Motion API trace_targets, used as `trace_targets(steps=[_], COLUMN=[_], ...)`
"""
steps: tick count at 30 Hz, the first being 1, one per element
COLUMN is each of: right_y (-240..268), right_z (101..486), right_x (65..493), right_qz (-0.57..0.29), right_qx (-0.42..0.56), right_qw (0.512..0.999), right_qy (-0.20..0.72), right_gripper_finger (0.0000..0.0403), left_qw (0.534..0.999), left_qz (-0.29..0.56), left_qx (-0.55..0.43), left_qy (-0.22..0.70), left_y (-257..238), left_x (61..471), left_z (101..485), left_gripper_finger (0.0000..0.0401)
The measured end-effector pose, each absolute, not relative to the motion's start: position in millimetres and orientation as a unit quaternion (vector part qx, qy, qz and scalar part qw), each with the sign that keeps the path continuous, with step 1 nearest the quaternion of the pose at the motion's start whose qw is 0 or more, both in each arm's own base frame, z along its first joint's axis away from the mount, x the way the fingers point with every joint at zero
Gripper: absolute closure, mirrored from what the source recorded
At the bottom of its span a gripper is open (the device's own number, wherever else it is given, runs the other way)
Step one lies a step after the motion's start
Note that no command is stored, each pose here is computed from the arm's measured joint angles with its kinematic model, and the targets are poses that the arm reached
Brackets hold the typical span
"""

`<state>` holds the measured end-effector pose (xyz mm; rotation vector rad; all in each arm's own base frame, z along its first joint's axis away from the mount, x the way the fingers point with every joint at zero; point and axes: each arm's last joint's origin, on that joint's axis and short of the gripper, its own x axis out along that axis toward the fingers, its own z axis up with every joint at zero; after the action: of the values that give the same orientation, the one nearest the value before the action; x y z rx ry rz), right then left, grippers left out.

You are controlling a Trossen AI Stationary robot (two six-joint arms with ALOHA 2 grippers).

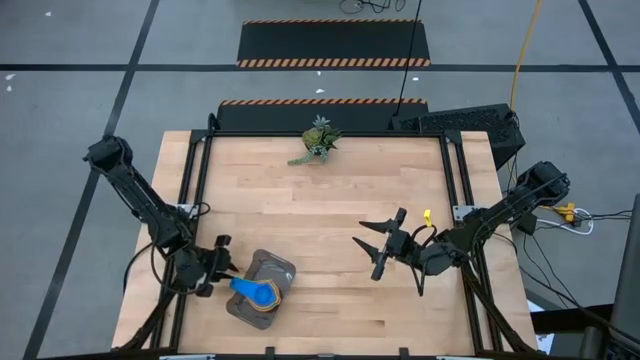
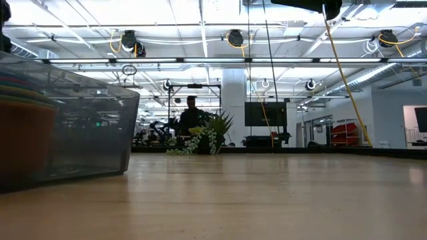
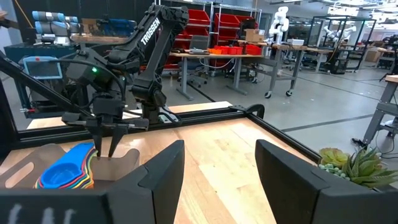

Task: Nest measuring cups in basket
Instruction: Put the nested measuring cups into the black bin

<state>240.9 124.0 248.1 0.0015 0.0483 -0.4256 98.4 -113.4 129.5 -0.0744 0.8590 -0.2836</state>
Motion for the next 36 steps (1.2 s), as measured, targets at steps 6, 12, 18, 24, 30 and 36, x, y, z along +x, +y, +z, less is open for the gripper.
trace_targets(steps=[6,12,18,24,30,36], right_y=[124,124,124,124,124,124], right_z=[248,248,248,248,248,248], right_x=[241,241,241,241,241,241], right_qz=[-0.211,-0.211,-0.211,-0.211,-0.211,-0.211], right_qx=[0.001,0.000,0.000,0.000,0.000,0.000], right_qw=[0.977,0.977,0.977,0.977,0.977,0.977], right_qy=[0.024,0.024,0.024,0.024,0.024,0.024], right_gripper_finger=[0.0211,0.0211,0.0211,0.0211,0.0211,0.0211], left_qw=[0.908,0.907,0.913,0.916,0.920,0.924], left_qz=[-0.172,-0.185,-0.208,-0.218,-0.230,-0.251], left_qx=[-0.026,-0.029,-0.041,-0.049,-0.054,-0.064], left_qy=[0.381,0.378,0.349,0.332,0.312,0.281], left_y=[-120,-124,-129,-132,-134,-138], left_x=[99,95,97,98,100,102], left_z=[134,135,140,144,148,154], left_gripper_finger=[0.0304,0.0304,0.0304,0.0304,0.0304,0.0304])
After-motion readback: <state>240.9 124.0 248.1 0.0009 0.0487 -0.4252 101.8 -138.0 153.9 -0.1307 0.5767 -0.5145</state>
